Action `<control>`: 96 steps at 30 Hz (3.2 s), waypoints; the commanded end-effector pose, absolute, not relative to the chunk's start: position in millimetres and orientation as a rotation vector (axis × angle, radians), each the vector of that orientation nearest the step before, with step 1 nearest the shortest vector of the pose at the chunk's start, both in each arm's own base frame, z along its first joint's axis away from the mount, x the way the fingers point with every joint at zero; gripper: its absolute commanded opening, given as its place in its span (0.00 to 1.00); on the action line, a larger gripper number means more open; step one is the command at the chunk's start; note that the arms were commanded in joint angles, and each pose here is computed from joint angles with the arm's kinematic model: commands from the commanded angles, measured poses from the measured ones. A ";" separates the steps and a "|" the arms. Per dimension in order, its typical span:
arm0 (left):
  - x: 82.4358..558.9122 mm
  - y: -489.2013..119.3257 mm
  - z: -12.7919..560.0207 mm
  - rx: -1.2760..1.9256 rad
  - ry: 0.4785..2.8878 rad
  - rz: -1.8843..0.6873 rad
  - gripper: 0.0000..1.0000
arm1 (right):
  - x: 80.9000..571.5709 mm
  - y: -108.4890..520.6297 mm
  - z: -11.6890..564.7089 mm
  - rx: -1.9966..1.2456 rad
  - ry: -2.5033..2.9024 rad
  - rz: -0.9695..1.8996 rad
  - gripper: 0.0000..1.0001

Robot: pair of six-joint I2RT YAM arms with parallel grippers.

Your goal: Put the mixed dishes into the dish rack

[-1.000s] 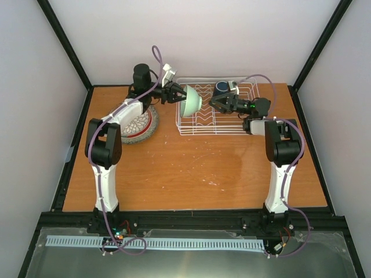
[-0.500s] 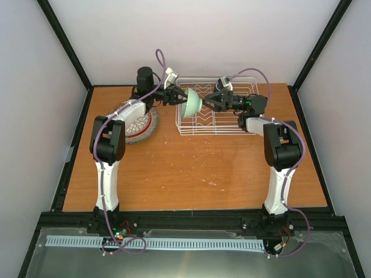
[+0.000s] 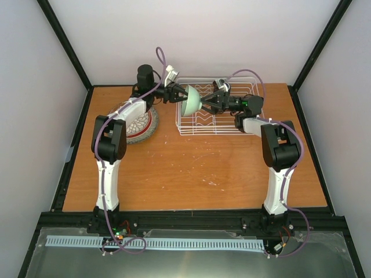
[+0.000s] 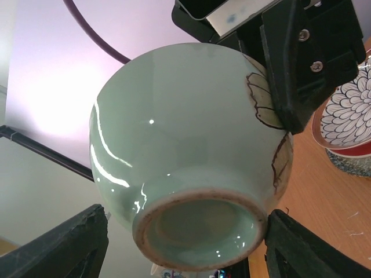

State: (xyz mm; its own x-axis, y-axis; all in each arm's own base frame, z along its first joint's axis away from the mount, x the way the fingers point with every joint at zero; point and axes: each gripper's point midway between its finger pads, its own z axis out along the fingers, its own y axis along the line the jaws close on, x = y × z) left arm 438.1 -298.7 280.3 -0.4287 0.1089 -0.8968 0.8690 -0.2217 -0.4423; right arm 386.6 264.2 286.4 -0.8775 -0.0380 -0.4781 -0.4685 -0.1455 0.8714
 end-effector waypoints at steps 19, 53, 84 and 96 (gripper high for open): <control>413.3 -287.0 282.2 1.417 1.372 -1.803 0.01 | 356.4 280.4 310.8 -0.796 1.684 2.046 0.46; 460.0 -301.0 222.6 1.331 1.550 -1.810 0.25 | 410.4 236.2 272.8 -0.503 1.719 2.034 0.03; 537.5 -205.4 270.4 0.892 1.604 -1.471 0.41 | 472.8 151.1 212.0 -0.249 2.281 1.105 0.03; 556.0 -177.0 239.7 0.808 1.882 -1.008 0.44 | 483.0 67.4 200.6 -0.030 2.541 0.333 0.03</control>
State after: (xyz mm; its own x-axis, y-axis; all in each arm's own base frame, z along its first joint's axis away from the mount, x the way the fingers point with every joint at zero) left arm 553.0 -190.4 273.0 -0.4146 0.0483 -0.9087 0.8559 0.3599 -0.3714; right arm 478.3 104.2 177.9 -0.8665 0.0962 -0.4898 -0.1619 0.8740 0.4581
